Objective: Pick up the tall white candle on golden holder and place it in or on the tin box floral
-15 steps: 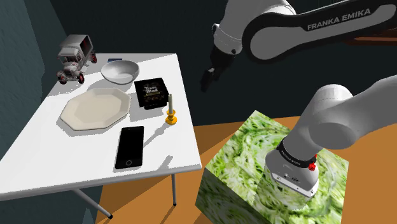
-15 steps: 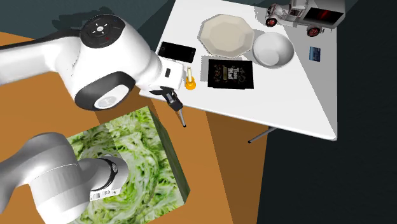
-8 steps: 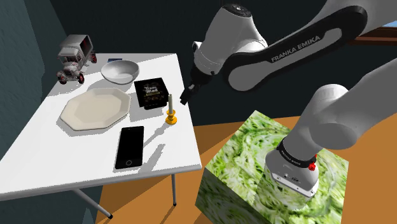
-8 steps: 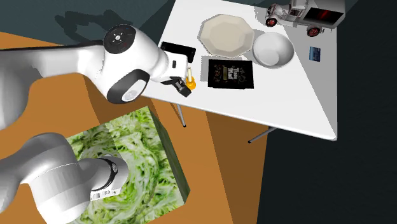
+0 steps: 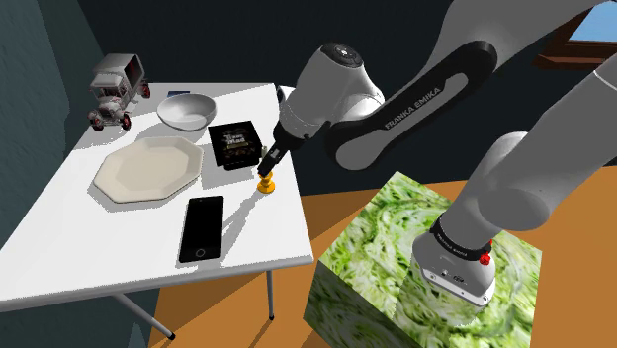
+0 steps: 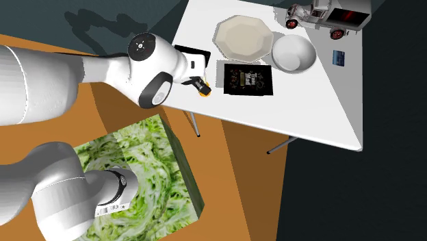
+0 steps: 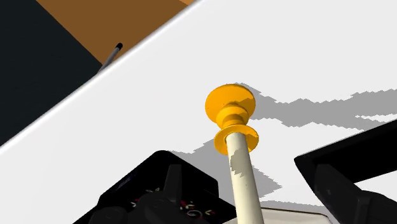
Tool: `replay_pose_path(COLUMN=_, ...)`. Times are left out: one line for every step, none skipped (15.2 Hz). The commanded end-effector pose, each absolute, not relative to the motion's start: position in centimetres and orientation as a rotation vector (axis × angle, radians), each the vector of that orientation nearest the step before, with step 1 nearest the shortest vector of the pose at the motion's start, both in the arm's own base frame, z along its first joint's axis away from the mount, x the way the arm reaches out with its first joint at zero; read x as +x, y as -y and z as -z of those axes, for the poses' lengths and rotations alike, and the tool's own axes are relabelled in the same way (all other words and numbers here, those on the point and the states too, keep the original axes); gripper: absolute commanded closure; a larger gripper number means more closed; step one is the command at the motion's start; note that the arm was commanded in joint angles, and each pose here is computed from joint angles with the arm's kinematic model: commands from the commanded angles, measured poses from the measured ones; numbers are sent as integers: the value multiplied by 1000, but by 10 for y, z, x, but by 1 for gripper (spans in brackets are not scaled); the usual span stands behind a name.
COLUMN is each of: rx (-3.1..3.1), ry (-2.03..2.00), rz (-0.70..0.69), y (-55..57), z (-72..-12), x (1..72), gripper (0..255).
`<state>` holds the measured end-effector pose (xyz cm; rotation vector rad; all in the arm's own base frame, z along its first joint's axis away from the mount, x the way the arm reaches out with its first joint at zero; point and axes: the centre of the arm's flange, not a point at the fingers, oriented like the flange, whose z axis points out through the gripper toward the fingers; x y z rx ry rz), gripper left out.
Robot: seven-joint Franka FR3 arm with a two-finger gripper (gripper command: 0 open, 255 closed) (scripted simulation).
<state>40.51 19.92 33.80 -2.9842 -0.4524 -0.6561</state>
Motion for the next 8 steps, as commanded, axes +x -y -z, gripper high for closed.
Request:
replay_pose_path(rx=-2983, ry=453, rz=658, y=-200, z=-329, x=409, gripper=0)
replay_pose_path(rx=-2983, ry=453, rz=658, y=-201, z=-324, x=411, gripper=0)
replay_pose_path(rx=-2983, ry=453, rz=658, y=-202, z=-316, x=414, gripper=0)
replay_pose_path(rx=-2983, ry=453, rz=658, y=-202, z=-316, x=414, gripper=0)
replay_pose_path(rx=-2983, ry=453, rz=658, y=-202, z=-316, x=414, gripper=0)
replay_pose_path(rx=-2982, ry=453, rz=658, y=-202, z=-316, x=414, gripper=0)
replay_pose_path(rx=-2983, ry=453, rz=658, y=-202, z=-316, x=414, gripper=0)
replay_pose_path(rx=-2983, ry=453, rz=658, y=-202, z=-316, x=414, gripper=0)
